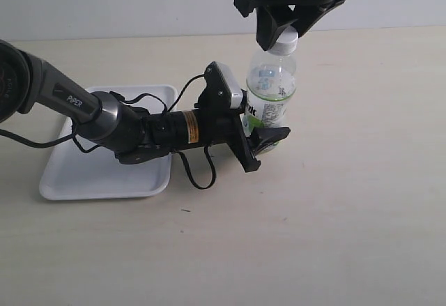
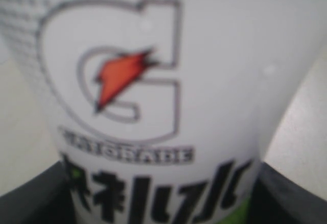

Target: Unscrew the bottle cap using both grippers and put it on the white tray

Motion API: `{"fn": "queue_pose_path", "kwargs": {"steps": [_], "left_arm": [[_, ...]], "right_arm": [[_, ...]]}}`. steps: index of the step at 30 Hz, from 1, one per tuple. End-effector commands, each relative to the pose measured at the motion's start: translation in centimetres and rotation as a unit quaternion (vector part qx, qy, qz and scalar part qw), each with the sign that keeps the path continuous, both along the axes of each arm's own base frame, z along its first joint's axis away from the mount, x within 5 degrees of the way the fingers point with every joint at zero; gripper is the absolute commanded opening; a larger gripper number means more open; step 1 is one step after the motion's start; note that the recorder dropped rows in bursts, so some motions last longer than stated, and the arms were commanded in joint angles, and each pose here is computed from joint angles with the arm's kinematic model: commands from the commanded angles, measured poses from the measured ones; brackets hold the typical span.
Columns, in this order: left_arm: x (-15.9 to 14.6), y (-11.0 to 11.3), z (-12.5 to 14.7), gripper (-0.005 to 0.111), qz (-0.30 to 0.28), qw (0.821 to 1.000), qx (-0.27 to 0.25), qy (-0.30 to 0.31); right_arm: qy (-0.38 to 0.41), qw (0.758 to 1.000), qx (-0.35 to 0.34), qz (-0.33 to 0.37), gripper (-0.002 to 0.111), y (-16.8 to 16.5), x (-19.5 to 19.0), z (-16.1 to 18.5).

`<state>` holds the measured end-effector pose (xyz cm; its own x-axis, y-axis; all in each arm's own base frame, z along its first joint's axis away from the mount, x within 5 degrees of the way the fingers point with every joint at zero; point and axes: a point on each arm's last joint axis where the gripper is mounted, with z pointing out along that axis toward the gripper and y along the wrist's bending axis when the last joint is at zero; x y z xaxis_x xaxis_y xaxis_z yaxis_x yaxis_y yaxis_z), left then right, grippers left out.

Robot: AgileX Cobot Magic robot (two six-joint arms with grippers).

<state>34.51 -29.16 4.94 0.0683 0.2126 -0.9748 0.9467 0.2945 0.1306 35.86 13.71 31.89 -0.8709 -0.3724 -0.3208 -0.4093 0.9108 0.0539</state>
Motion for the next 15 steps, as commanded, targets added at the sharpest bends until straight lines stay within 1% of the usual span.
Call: {"fn": "queue_pose_path", "kwargs": {"steps": [1, 2, 3, 4, 5, 6, 7, 8, 12, 15], "left_arm": [[0.1, -0.02, 0.5, 0.0, -0.001, 1.0, -0.001, -0.009], [0.1, -0.02, 0.5, 0.0, -0.001, 1.0, -0.001, -0.009], [0.1, -0.02, 0.5, 0.0, -0.001, 1.0, -0.001, -0.009], [0.1, -0.02, 0.5, 0.0, -0.001, 1.0, -0.001, -0.009], [0.1, -0.02, 0.5, 0.0, -0.001, 1.0, -0.001, -0.009], [0.1, -0.02, 0.5, 0.0, -0.001, 1.0, -0.001, -0.009], [0.1, -0.02, 0.5, 0.0, -0.001, 1.0, -0.001, -0.009], [0.1, -0.02, 0.5, 0.0, -0.001, 1.0, -0.001, -0.009], [0.1, -0.02, 0.5, 0.0, -0.001, 1.0, -0.001, -0.009], [0.1, -0.02, 0.5, 0.0, -0.001, 1.0, -0.001, -0.009]], "right_arm": [[-0.005, 1.0, 0.001, 0.003, 0.046, 0.07, -0.06, 0.14], [-0.005, 1.0, 0.001, 0.003, 0.042, 0.07, -0.06, 0.14], [-0.005, 1.0, 0.001, 0.003, 0.033, 0.07, -0.06, 0.14], [-0.005, 1.0, 0.001, 0.003, 0.027, 0.07, -0.06, 0.14], [-0.005, 1.0, 0.001, 0.003, 0.015, 0.07, -0.06, 0.14], [-0.005, 1.0, 0.001, 0.003, 0.01, 0.07, -0.06, 0.14], [-0.005, 1.0, 0.001, 0.003, 0.002, 0.07, -0.06, 0.14], [-0.005, 1.0, 0.001, 0.003, 0.0, 0.07, -0.06, 0.14], [-0.011, 0.999, -0.008, 0.034, 0.0, 0.07, -0.06, 0.14], [-0.017, 0.997, -0.019, 0.069, 0.0, 0.07, -0.06, 0.14]]}}
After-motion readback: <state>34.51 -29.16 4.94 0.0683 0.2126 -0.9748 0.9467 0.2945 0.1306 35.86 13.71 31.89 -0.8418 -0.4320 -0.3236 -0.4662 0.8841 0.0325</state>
